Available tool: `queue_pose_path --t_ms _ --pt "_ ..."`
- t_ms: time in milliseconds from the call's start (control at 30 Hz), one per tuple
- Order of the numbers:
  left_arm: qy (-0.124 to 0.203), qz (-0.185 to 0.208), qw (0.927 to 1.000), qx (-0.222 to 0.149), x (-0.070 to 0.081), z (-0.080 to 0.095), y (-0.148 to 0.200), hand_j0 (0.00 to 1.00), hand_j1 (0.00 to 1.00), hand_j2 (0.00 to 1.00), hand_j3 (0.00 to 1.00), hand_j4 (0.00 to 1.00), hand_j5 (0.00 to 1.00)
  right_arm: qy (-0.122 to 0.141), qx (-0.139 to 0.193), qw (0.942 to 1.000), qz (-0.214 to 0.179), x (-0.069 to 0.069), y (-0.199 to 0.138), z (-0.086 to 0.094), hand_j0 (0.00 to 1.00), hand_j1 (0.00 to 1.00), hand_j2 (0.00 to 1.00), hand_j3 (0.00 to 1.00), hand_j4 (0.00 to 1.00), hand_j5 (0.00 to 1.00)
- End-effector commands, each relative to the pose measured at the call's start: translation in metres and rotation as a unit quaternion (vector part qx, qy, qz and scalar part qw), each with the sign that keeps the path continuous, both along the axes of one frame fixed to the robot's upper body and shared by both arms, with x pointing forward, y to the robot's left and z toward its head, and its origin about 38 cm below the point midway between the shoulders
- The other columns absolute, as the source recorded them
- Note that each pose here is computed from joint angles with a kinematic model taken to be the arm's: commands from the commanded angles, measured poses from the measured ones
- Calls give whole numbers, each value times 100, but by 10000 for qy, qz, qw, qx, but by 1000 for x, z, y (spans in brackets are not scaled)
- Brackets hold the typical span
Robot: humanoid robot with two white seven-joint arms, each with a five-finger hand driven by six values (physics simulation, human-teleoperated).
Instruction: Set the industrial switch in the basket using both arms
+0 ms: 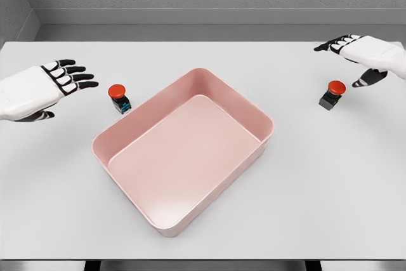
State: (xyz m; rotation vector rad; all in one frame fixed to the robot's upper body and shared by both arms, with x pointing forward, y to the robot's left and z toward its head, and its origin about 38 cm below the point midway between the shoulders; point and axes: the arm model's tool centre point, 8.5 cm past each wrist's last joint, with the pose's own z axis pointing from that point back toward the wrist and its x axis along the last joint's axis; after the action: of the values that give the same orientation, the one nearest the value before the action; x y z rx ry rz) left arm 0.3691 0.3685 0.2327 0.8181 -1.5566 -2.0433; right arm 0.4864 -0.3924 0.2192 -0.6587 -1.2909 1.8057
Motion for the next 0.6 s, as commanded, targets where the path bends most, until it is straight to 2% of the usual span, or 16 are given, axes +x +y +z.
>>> queue_pose_path --t_ms 0,67,200,267,333,367,400,433,500,567 --pt "28 5 10000 10 0 -1 0 100 100 100 100 100 100 -2 20 10000 -18 0 -1 1 100 100 100 100 100 100" --pt "-3 17 9999 129 0 -2 1 100 100 100 100 100 100 8 12 10000 -25 0 -2 0 100 100 100 100 100 100" --pt "13 -2 10000 -11 5 -9 -7 100 100 100 100 100 100 103 -124 9999 -53 -3 -8 -2 100 100 100 100 100 100" --pt "-57 -11 9999 125 16 -10 -11 100 100 100 100 100 100 151 -217 9996 -78 -6 -14 -3 100 100 100 100 100 100" --pt "-111 -1 9998 184 22 -11 -14 100 100 100 100 100 100 267 -300 9992 8 -6 -8 -12 100 100 100 100 100 100" --pt "-137 18 9996 245 24 -11 -13 100 100 100 100 100 100 299 -290 9991 -26 -6 -10 -14 100 100 100 100 100 100" --pt "-193 18 9996 229 30 -18 -22 100 100 100 100 100 100 394 -271 9987 -164 -7 -20 -22 100 100 100 100 100 100" --pt "-156 34 9996 253 37 -25 -26 100 100 100 100 100 100 502 -248 9979 -312 -7 -29 -29 100 100 100 100 100 100" --pt "-32 99 9998 186 54 -34 -30 100 100 100 100 100 100 503 -203 9981 -307 -6 -26 -30 100 100 100 100 100 100" --pt "26 153 9998 104 61 -38 -32 100 100 100 100 100 100 485 -97 9985 -245 -4 -18 -34 100 100 100 100 100 100"
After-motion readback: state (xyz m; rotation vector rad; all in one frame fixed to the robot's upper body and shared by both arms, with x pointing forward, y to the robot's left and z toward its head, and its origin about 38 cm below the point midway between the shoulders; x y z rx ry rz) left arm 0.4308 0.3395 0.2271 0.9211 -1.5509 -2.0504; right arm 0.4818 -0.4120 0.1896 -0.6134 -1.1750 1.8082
